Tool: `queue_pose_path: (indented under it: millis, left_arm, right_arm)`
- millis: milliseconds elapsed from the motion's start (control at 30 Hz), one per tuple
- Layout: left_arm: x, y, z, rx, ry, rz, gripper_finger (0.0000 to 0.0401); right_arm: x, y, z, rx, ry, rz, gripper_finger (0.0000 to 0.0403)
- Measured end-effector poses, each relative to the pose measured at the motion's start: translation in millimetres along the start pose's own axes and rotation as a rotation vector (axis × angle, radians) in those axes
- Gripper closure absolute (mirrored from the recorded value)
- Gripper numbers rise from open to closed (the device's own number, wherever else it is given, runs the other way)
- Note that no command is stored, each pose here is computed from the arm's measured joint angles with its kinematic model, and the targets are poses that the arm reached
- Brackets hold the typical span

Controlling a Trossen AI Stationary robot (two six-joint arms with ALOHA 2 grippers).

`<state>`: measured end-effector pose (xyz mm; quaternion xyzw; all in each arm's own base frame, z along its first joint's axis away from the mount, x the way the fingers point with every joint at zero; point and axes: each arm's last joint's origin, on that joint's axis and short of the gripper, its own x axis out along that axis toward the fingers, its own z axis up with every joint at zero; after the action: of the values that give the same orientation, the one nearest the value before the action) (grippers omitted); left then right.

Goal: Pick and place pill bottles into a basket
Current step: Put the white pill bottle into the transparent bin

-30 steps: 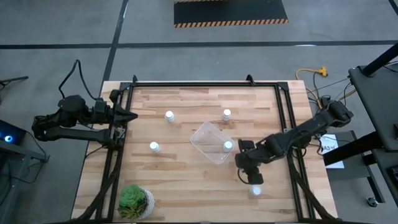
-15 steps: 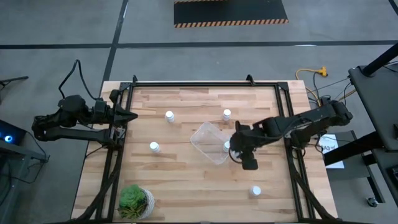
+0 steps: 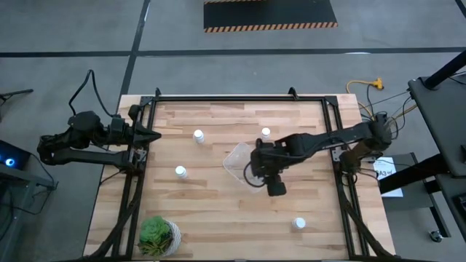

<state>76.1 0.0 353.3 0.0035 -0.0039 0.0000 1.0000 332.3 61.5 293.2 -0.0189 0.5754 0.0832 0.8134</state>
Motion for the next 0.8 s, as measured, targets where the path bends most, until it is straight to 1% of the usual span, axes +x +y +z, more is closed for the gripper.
queue_pose_path:
  millis: [167, 300, 467, 700, 800]
  left_arm:
    - [0, 0, 0, 0.0, 0.0, 0.0, 0.0401]
    - [0, 0, 0, 0.0, 0.0, 0.0, 0.0401]
    - [0, 0, 0, 0.0, 0.0, 0.0, 0.0401]
    - [0, 0, 0, 0.0, 0.0, 0.0, 0.0401]
    - [0, 0, 0, 0.0, 0.0, 0.0, 0.0401]
  right_arm:
    - [17, -1, 8, -0.038, 0.021, -0.001, 0.0258]
    - [31, -2, 8, -0.044, 0.055, -0.001, 0.0258]
    - [43, -2, 15, -0.069, 0.012, 0.004, 0.0258]
    - [65, -5, 15, -0.08, 0.066, 0.01, 0.0258]
    - [72, -4, 12, -0.085, 0.066, 0.023, 0.0258]
